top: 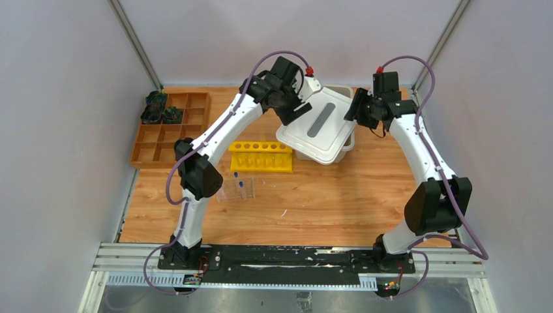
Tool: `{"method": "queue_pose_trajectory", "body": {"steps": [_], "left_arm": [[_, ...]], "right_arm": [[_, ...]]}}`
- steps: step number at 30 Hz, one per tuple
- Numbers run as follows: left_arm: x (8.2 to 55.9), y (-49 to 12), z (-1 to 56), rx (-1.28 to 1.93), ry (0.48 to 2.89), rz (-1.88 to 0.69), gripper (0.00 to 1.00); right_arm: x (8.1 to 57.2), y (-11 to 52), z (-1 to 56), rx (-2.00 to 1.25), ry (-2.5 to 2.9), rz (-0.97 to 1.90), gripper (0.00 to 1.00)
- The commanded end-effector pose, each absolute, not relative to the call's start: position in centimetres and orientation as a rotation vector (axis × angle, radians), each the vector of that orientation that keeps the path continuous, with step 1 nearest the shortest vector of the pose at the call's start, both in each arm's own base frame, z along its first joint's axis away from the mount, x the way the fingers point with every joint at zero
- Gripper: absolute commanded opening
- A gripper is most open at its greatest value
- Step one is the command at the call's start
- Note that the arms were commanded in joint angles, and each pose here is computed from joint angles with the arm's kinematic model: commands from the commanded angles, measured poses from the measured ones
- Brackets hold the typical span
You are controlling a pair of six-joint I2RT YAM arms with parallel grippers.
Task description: Organize the chemistry lab equipment
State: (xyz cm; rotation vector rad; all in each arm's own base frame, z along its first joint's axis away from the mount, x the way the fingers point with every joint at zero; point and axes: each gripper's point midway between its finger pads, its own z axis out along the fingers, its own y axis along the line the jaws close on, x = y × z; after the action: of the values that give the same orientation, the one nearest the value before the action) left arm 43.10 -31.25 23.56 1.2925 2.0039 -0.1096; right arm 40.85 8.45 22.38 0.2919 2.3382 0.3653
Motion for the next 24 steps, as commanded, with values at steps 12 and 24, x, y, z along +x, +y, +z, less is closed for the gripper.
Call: {"method": "queue_pose_trajectory", "body": {"steps": [12, 24], "left_arm": [[41.7, -30.6, 22.1, 1.351, 2.031, -0.130, 0.70], [40.3, -31.6, 22.8, 1.340, 2.025, -0.251, 0.70]], "right_arm": [[40.6, 8.3, 18.9, 0.220, 2.412, 0.223, 0.42], [42.5, 6.7, 17.6, 0.212, 2.438, 0.121, 0.36]]}}
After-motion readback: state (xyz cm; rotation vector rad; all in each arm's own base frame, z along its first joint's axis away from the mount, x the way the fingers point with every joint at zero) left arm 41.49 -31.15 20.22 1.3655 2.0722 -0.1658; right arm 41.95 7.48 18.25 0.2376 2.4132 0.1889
